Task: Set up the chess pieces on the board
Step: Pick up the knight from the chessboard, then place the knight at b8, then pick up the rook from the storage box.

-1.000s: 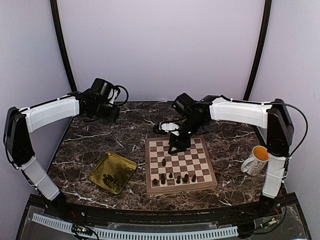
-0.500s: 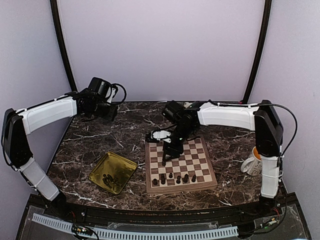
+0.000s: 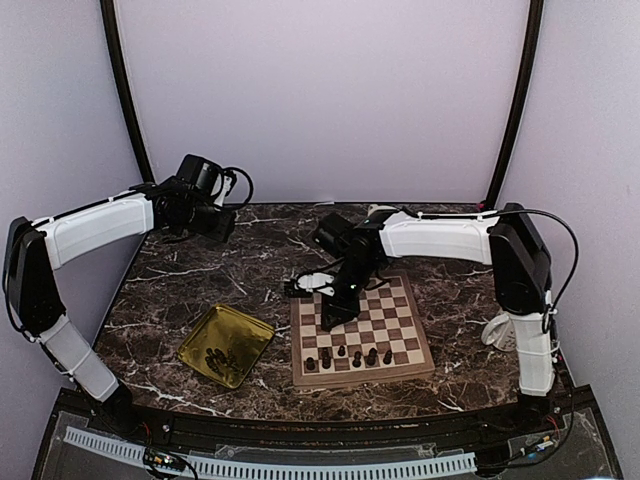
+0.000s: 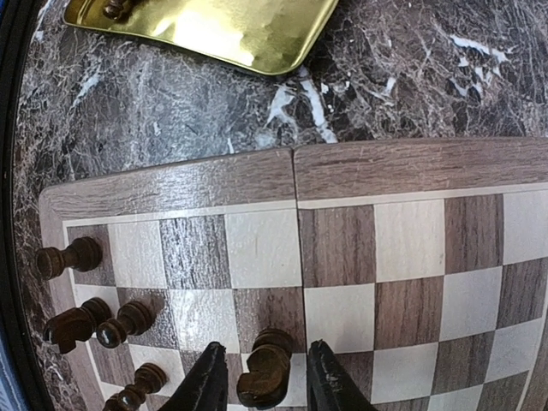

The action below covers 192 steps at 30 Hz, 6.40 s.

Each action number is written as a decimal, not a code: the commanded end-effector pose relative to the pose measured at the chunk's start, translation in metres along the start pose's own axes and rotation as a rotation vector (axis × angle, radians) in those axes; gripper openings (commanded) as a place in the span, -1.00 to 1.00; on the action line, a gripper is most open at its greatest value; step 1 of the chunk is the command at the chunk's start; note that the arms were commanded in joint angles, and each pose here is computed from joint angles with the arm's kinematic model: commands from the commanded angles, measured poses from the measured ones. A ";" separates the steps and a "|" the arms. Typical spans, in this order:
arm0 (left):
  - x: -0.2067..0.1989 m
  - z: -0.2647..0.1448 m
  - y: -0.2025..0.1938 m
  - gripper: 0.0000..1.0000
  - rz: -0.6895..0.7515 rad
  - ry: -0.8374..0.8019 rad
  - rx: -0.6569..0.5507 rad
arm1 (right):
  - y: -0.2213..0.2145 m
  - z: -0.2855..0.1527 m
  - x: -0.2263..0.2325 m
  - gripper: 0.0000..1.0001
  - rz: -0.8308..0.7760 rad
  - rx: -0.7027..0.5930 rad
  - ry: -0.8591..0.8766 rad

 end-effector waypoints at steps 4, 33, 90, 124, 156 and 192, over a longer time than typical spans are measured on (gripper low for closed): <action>-0.001 -0.007 0.001 0.01 0.009 -0.020 -0.009 | 0.000 0.001 0.002 -0.52 0.005 0.024 -0.009; -0.008 0.002 -0.002 -0.03 0.016 -0.058 0.021 | -0.084 -0.085 0.009 -0.85 0.104 -0.072 -0.169; -0.017 0.018 -0.007 -0.07 0.014 -0.099 0.080 | -0.160 -0.036 0.055 -0.76 -0.007 0.062 -0.065; -0.031 -0.010 -0.035 -0.16 -0.179 -0.214 0.257 | -0.143 -0.134 0.025 -0.28 0.121 -0.412 -0.062; -0.107 -0.051 -0.197 -0.45 -0.191 -0.407 0.767 | -0.160 -0.119 0.015 -0.27 0.141 -0.384 -0.132; -0.093 -0.044 -0.190 -0.42 -0.125 -0.281 0.739 | -0.162 -0.111 0.013 -0.27 0.157 -0.357 -0.106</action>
Point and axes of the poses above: each gripper's point midway between its finger pads, its own z axis out along the fingers, its own x axis along the line the jaws close on, y = z × x, the point moved 6 cm from there along -z, back along the fingers, and after that the axes turned 11 degrees about z, right-handed, at the moved point
